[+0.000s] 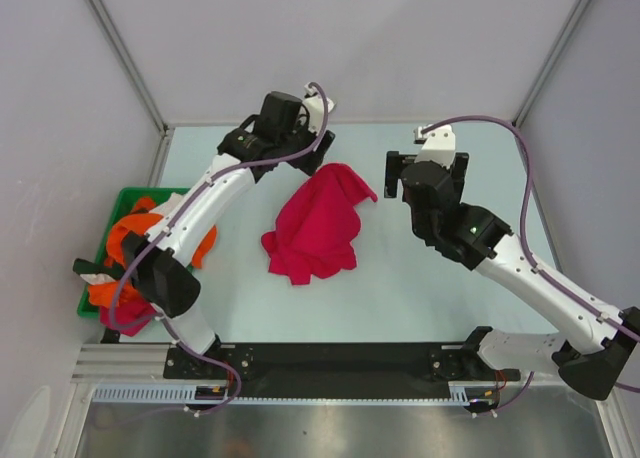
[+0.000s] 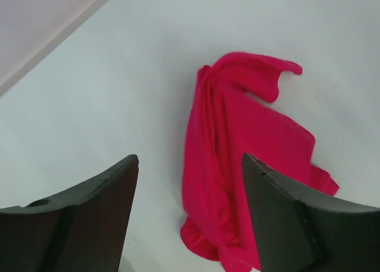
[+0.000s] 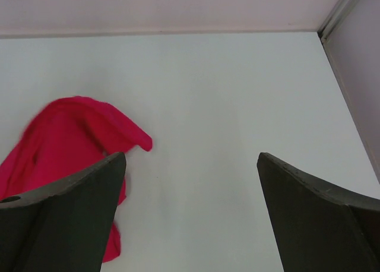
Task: Fold and stack the t-shirts
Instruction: Move the tshirt to the center of the board
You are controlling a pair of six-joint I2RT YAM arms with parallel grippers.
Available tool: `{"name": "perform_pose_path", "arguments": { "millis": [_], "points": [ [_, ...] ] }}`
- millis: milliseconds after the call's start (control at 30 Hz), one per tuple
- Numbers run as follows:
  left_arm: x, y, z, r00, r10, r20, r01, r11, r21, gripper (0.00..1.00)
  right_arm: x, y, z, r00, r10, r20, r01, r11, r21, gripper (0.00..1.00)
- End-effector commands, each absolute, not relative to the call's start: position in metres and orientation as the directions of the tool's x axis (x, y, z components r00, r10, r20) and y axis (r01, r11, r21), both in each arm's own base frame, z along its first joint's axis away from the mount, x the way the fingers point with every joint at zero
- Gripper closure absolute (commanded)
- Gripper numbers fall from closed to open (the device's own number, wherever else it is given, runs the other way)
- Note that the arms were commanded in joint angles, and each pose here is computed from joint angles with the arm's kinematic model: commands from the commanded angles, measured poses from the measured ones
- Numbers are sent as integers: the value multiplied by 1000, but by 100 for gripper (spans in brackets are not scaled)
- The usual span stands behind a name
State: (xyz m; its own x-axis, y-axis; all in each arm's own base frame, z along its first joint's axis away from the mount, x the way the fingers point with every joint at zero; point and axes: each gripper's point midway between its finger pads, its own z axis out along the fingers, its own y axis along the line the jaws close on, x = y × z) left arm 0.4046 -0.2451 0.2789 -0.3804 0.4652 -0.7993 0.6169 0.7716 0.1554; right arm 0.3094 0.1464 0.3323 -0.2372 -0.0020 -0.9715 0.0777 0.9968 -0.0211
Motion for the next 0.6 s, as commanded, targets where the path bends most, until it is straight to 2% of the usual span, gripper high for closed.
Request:
{"name": "perform_pose_path", "arguments": {
  "millis": [0,100,233,333,367,467,533,567],
  "points": [
    [430,-191,333,-315,305,-899,438,887,148,22,311,141,333,-246,-51,-968,93,993,-76,0],
    [438,-152,327,-341,278,-898,352,924,153,13,315,147,327,-263,-79,-962,75,992,-102,0],
    [435,-98,317,-395,198,-897,257,961,99,12,322,165,312,-316,-104,-943,2,994,-110,0],
    [417,-86,298,-425,227,-876,246,961,129,14,328,181,303,-323,-109,-940,-47,994,-99,9],
    [409,-84,280,-457,237,-857,255,958,129,14,330,184,305,-309,-100,-946,-44,995,-91,16],
    [392,-79,265,-461,236,-855,251,959,129,13,338,192,297,-279,-63,-958,-58,997,-49,26],
    [386,-78,258,-472,225,-852,245,962,119,10,352,196,275,-361,-30,-932,-87,996,1,14],
    [381,-75,250,-487,227,-843,237,964,123,9,360,194,264,-398,-19,-917,-75,997,12,1]
  ]
}}
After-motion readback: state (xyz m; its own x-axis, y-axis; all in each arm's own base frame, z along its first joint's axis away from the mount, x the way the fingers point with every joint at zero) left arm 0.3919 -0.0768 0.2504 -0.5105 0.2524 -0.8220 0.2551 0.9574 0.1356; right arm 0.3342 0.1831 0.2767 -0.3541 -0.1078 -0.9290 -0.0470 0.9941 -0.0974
